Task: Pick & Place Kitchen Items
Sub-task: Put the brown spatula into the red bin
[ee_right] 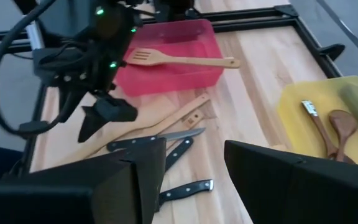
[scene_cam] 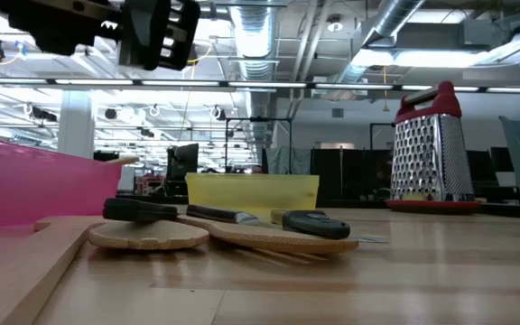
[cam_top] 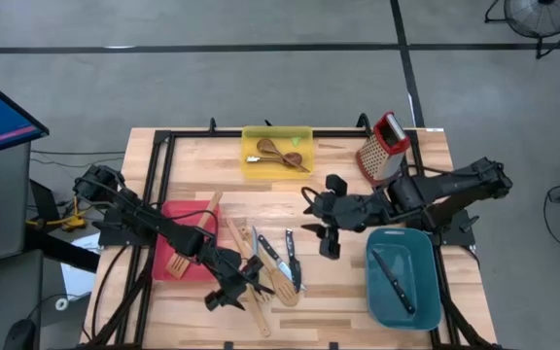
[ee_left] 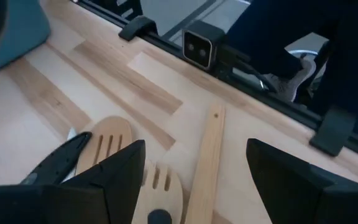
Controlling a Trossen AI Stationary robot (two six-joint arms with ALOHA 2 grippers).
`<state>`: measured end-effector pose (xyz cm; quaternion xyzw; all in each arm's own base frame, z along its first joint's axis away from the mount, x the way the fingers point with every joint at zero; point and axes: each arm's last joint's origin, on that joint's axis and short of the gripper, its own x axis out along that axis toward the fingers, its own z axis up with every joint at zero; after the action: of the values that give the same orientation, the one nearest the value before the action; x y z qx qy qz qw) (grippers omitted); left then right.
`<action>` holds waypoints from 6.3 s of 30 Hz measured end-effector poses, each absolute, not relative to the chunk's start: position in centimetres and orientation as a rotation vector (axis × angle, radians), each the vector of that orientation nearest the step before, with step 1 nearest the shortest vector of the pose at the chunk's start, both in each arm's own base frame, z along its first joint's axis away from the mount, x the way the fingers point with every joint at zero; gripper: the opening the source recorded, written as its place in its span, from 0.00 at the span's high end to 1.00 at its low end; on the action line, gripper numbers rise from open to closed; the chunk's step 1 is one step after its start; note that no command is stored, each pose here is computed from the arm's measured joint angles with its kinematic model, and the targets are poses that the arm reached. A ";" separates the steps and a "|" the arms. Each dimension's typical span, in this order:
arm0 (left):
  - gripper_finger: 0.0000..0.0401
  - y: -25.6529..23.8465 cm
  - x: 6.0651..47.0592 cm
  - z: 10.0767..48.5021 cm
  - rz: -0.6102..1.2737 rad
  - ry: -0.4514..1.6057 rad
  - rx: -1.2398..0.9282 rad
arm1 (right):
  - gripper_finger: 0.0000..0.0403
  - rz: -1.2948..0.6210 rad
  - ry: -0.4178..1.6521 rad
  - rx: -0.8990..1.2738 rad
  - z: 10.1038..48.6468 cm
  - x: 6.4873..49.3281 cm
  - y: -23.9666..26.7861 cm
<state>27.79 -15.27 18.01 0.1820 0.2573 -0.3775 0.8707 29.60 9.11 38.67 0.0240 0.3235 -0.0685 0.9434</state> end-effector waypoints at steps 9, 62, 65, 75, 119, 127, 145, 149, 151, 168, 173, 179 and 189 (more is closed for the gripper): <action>0.35 -17.6 28.4 17.0 -0.822 0.561 0.395 | 0.59 -0.111 0.661 0.085 38.6 29.1 10.6; 0.83 -19.6 31.5 9.5 -0.837 0.678 0.443 | 0.59 -0.076 0.696 0.125 38.4 28.0 12.5; 0.83 -19.6 31.6 9.5 -0.833 0.674 0.444 | 0.59 -0.076 0.696 0.125 38.4 28.0 12.5; 0.83 -19.2 31.7 11.9 -0.740 0.624 0.431 | 0.59 -0.079 0.710 0.118 38.3 28.0 12.4; 0.87 -12.9 27.9 31.1 -0.475 0.058 0.231 | 0.59 -0.321 0.711 0.150 35.7 22.6 17.6; 0.87 -11.7 24.0 36.4 -0.574 -0.174 0.073 | 0.59 -0.310 0.705 0.153 33.4 22.9 18.3; 0.87 -9.6 15.3 43.2 -0.738 -0.567 -0.005 | 0.59 -0.306 0.699 0.158 33.0 23.0 18.4; 0.87 -9.3 15.9 42.8 -0.577 -0.502 -0.035 | 0.59 -0.303 0.692 0.166 33.0 23.1 18.5; 0.87 -9.1 16.3 42.3 -0.434 -0.433 -0.053 | 0.59 -0.302 0.690 0.168 33.0 23.1 18.5; 0.87 -6.6 17.1 40.2 0.715 -0.118 -0.036 | 0.59 -0.298 0.686 0.176 33.1 23.1 18.5; 0.87 -6.9 17.9 39.4 0.820 -0.062 0.001 | 0.59 -0.297 0.686 0.176 33.1 23.1 18.5; 0.87 -7.6 19.0 37.5 0.933 0.019 0.067 | 0.59 -0.297 0.686 0.177 33.1 23.1 18.5; 0.87 -9.7 17.4 33.9 0.918 0.010 0.019 | 0.59 -0.295 0.688 0.170 33.1 23.1 18.5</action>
<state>17.41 -9.66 33.93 0.0093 0.0046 0.4432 0.8964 23.12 18.54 33.11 0.0828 0.3356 -0.1440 0.9273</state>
